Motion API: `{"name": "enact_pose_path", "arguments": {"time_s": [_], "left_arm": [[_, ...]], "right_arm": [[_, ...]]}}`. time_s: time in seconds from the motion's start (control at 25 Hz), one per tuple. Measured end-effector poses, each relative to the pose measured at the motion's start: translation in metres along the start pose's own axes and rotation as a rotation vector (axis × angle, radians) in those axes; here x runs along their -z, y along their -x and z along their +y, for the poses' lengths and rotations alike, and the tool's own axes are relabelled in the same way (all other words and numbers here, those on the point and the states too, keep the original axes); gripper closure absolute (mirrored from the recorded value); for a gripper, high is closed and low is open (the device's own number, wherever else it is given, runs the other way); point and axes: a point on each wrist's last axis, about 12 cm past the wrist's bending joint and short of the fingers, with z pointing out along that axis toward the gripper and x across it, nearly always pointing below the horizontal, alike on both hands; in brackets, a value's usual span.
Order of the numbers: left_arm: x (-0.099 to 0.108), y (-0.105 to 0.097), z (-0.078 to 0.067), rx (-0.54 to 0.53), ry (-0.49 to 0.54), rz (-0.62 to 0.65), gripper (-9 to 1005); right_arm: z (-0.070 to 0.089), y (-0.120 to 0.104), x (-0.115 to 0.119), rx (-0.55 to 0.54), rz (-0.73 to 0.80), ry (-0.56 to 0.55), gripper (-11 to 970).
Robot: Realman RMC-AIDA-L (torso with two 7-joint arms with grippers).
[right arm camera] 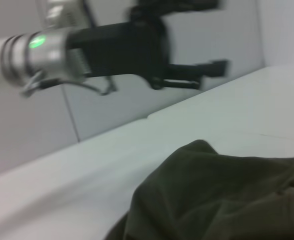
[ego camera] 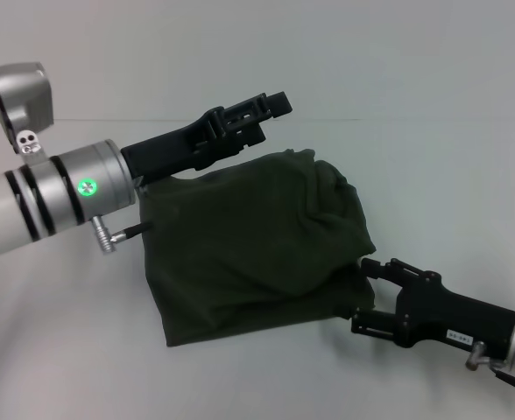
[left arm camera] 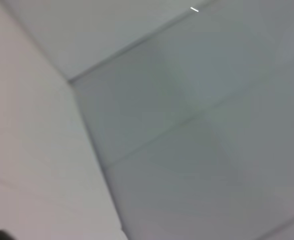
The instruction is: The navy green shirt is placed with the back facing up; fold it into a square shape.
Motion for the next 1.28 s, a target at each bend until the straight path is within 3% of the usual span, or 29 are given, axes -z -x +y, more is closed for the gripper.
{"name": "enact_pose_path", "arguments": {"time_s": [0.16, 0.32, 0.44, 0.56, 0.88, 1.28], "left_arm": [[0.027, 0.003, -0.005, -0.182, -0.070, 0.067, 199], [0.075, -0.003, 0.004, -0.328, -0.080, 0.094, 100], [0.109, -0.012, 0.008, -0.424, -0.072, 0.104, 101], [0.129, -0.023, 0.012, -0.495, -0.044, 0.131, 103], [0.138, -0.050, 0.025, -0.572, 0.012, 0.254, 105], [0.136, -0.055, 0.028, -0.587, 0.030, 0.266, 106]], "right_arm": [[-0.002, 0.014, 0.006, -0.145, -0.068, 0.033, 34], [-0.011, 0.035, 0.011, -0.308, -0.122, 0.046, 34], [-0.023, 0.050, 0.014, -0.431, -0.155, 0.024, 34], [-0.036, 0.065, 0.012, -0.536, -0.166, -0.004, 34], [-0.056, 0.087, -0.015, -0.613, 0.114, -0.055, 40], [-0.053, 0.082, -0.036, -0.582, 0.274, -0.092, 84]]}}
